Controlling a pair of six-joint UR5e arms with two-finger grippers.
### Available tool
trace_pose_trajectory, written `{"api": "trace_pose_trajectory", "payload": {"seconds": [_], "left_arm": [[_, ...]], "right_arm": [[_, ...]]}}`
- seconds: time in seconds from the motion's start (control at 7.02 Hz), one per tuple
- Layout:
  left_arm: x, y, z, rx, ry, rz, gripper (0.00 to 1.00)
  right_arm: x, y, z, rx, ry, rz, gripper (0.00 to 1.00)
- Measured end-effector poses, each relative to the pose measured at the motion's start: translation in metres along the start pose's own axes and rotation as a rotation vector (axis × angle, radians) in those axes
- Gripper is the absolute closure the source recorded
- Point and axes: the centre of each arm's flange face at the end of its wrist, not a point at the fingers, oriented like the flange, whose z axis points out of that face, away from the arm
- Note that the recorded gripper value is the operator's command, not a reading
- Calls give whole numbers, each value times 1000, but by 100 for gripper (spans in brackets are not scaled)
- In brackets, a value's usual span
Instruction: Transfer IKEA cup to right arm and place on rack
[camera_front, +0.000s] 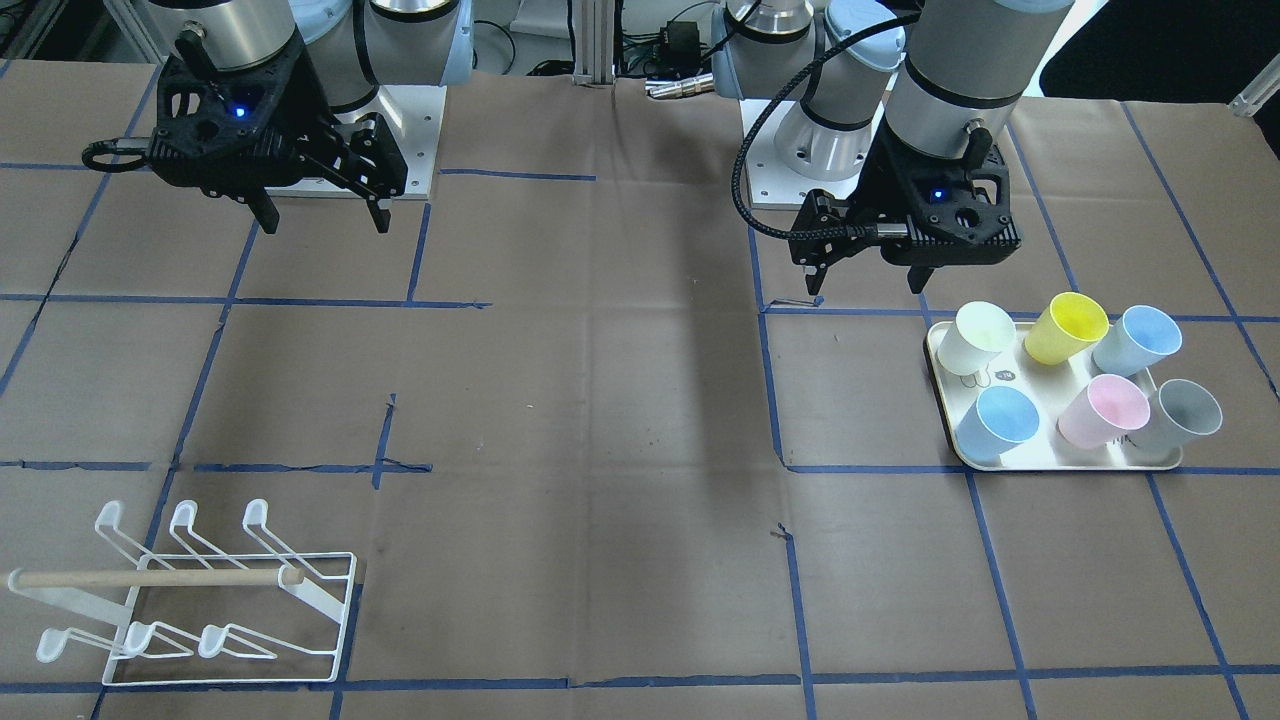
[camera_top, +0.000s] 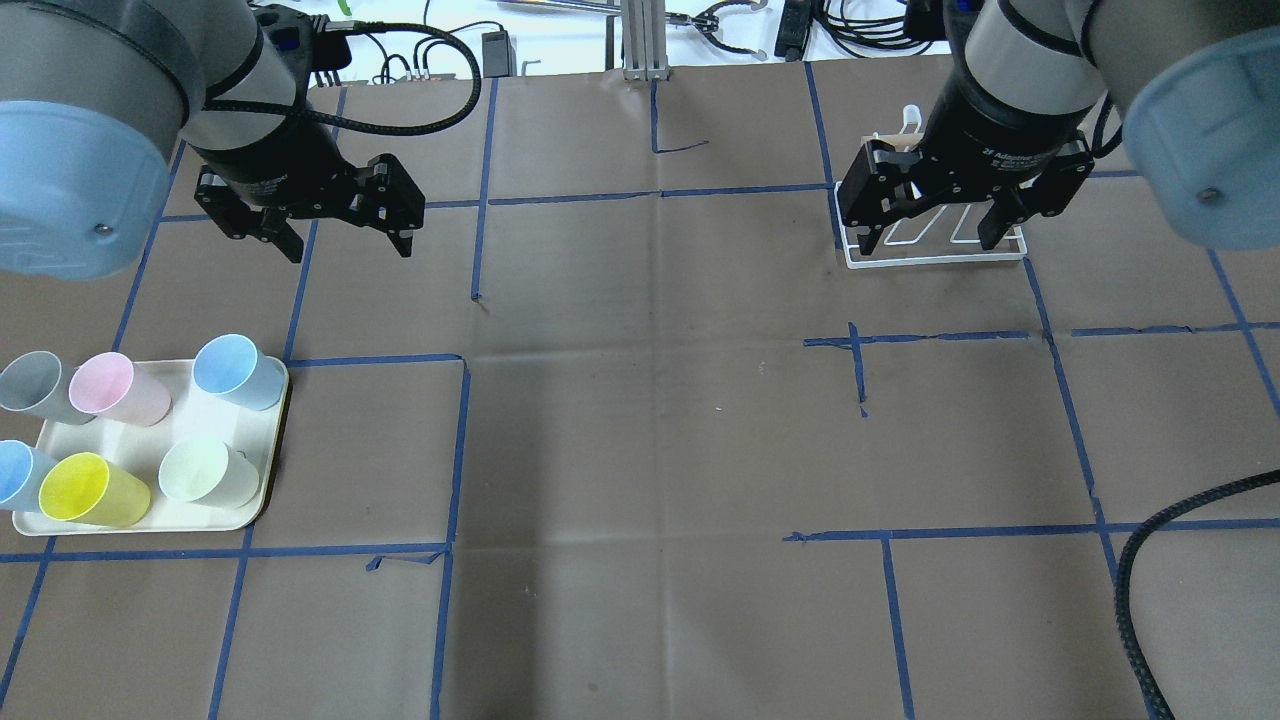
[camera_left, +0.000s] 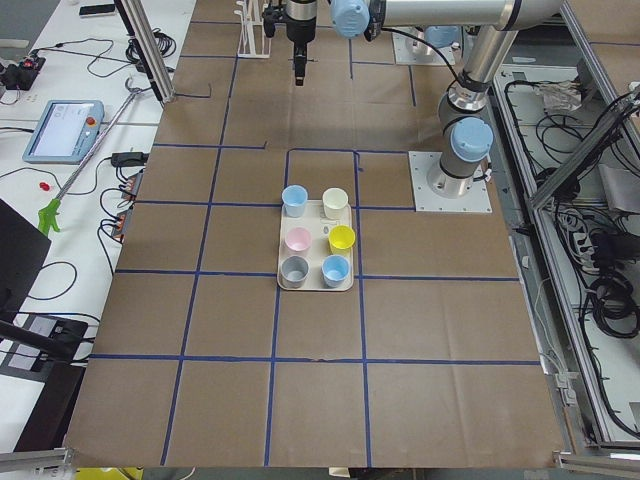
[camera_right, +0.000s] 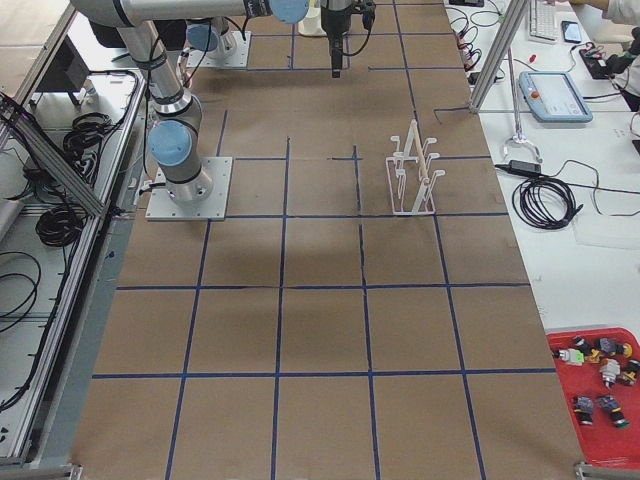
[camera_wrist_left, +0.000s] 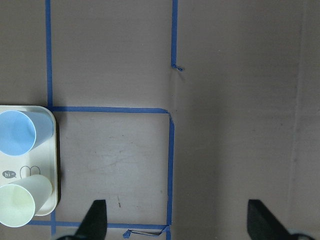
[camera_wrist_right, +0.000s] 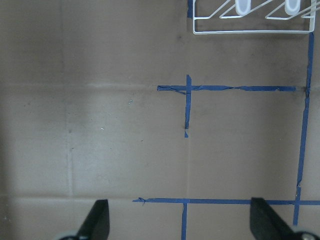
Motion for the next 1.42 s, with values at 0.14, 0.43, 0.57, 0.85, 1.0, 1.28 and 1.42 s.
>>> {"api": "trace_pose_trajectory", "payload": {"seconds": [0.14,0.43,0.57,0.85,1.0,1.28,1.42], "left_arm": [[0,0,0,0,0,0,0],[0,1,0,0,0,0,0],[0,1,0,0,0,0,0],[0,2,-1,2,-1,1,0],[-1,3,-2,3,-2,6,0],[-5,4,-2,0,-4,15,0],[-11,3,-1,-4,-5,22,0]], "right_arm": [[0,0,0,1,0,0,0],[0,0,-1,2,-1,1,0],[0,0,-1,2,-2,1,0],[-1,-1,0,3,-4,1,0],[-1,-1,0,3,-5,1,0],[-1,-1,0,3,-5,1,0],[-1,-1,0,3,-6,1,0]]}}
